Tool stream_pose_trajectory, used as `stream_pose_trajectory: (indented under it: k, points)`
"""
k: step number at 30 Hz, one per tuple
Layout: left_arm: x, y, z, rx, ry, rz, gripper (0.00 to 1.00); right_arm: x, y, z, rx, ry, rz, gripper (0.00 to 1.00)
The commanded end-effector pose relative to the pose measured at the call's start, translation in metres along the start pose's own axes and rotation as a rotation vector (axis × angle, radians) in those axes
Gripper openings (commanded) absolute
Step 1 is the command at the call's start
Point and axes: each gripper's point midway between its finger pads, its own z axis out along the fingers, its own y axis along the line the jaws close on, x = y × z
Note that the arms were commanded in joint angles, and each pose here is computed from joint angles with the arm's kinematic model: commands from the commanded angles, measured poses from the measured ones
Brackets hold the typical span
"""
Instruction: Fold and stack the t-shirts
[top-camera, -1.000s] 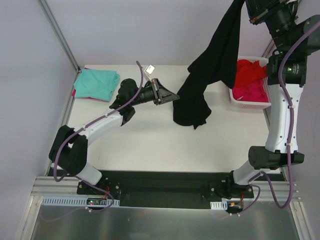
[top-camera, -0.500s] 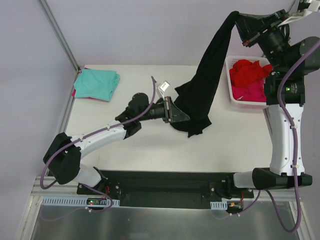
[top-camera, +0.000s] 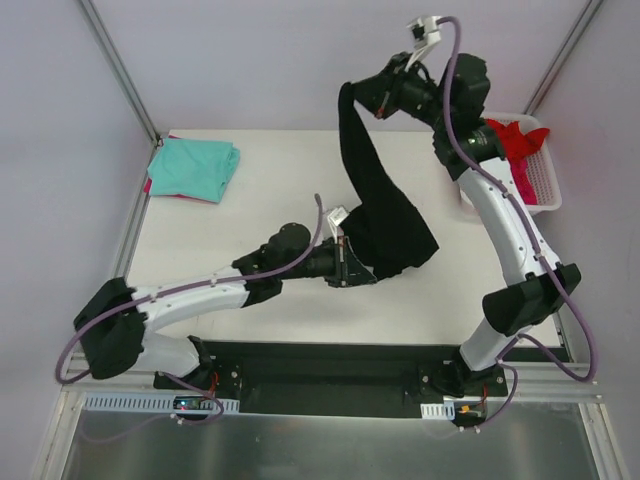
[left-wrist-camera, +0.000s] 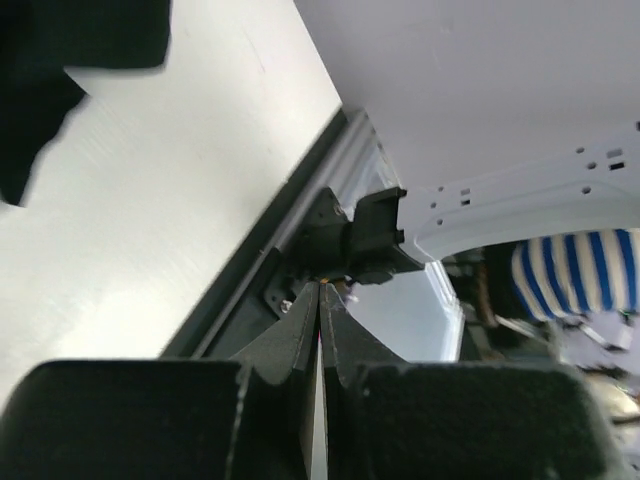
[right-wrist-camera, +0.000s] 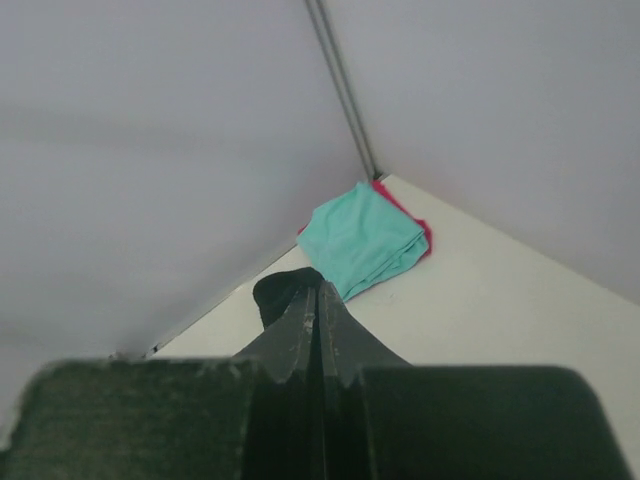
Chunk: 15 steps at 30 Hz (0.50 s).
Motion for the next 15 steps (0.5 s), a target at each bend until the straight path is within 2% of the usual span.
stream_pose_trajectory:
  k: [1,4,5,6,8,9,15]
  points:
    - [-0.054,-0.033,-0.06,-0.096,-0.235,0.239,0.0,-0.006,0.058,-0.011,-0.134,-0.02,-0.106,0.01]
    - [-0.065,-0.044,-0.085,-0.108,-0.271,0.265,0.0,0.006,0.07,0.005,-0.172,-0.001,-0.109,0.01]
    - [-0.067,-0.042,-0.087,-0.111,-0.27,0.256,0.0,0.006,0.072,0.012,-0.177,0.001,-0.113,0.01]
    - [-0.066,-0.042,-0.086,-0.108,-0.264,0.248,0.0,-0.017,0.088,0.014,-0.213,-0.042,-0.147,0.01]
    - [-0.058,-0.035,-0.08,-0.11,-0.232,0.213,0.0,0.004,0.088,0.04,-0.244,0.026,-0.108,0.01]
    - [-0.057,-0.034,-0.079,-0.101,-0.231,0.206,0.0,-0.013,0.105,0.039,-0.29,-0.005,-0.102,0.01]
    - [-0.049,-0.021,-0.085,-0.099,-0.275,0.19,0.0,0.019,0.125,0.067,-0.376,0.027,-0.048,0.01]
